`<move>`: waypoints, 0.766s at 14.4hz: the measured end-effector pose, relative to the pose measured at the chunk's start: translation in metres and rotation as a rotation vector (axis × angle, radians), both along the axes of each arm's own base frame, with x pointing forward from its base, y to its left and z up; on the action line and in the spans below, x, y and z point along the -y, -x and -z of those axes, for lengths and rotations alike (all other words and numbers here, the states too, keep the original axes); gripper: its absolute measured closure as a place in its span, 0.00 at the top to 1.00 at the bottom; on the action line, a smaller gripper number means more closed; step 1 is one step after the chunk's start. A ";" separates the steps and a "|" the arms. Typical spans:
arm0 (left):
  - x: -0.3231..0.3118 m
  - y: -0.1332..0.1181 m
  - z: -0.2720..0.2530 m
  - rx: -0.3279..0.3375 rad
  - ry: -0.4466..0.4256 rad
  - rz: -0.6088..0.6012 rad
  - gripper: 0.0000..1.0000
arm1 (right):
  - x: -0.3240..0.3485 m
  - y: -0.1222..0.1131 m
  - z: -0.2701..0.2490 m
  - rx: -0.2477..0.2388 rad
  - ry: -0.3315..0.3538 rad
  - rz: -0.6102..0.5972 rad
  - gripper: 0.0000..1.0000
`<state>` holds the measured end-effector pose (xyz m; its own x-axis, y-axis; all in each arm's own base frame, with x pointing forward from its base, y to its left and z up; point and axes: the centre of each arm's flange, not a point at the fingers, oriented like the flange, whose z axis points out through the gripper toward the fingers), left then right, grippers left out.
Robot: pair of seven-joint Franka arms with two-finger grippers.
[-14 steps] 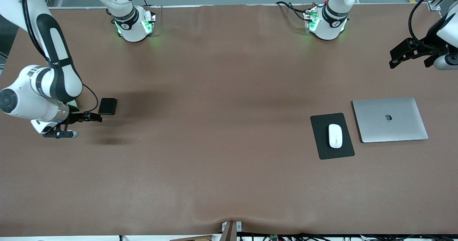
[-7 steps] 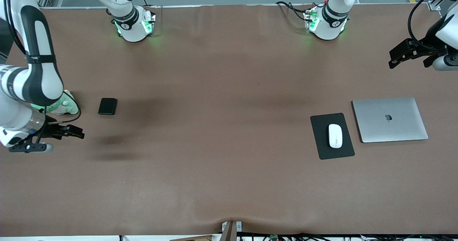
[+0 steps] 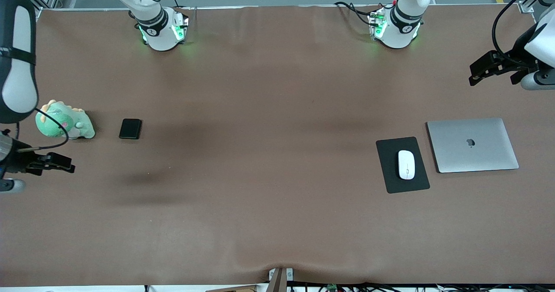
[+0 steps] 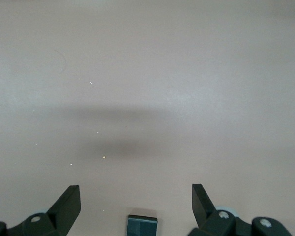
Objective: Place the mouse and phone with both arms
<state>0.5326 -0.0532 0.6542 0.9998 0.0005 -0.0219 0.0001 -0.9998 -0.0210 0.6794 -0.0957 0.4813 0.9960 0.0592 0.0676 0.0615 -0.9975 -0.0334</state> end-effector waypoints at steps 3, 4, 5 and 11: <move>0.001 0.000 0.000 0.000 0.000 0.003 1.00 | -0.001 0.002 -0.021 0.002 -0.002 -0.004 1.00; 0.002 0.000 0.000 0.000 0.000 0.003 1.00 | -0.003 0.005 -0.029 -0.012 -0.005 -0.007 1.00; 0.002 0.000 0.000 0.000 0.000 0.003 1.00 | -0.004 0.011 -0.038 -0.027 -0.010 -0.010 1.00; 0.002 -0.001 0.000 0.009 0.001 0.003 1.00 | -0.022 0.053 -0.108 -0.150 0.030 -0.052 1.00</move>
<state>0.5338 -0.0549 0.6546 0.9999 -0.0027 -0.0133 -0.0029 -0.9998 -0.0197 0.6262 -0.0736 0.5895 0.9903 0.1111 -0.0839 0.1101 -0.9938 -0.0164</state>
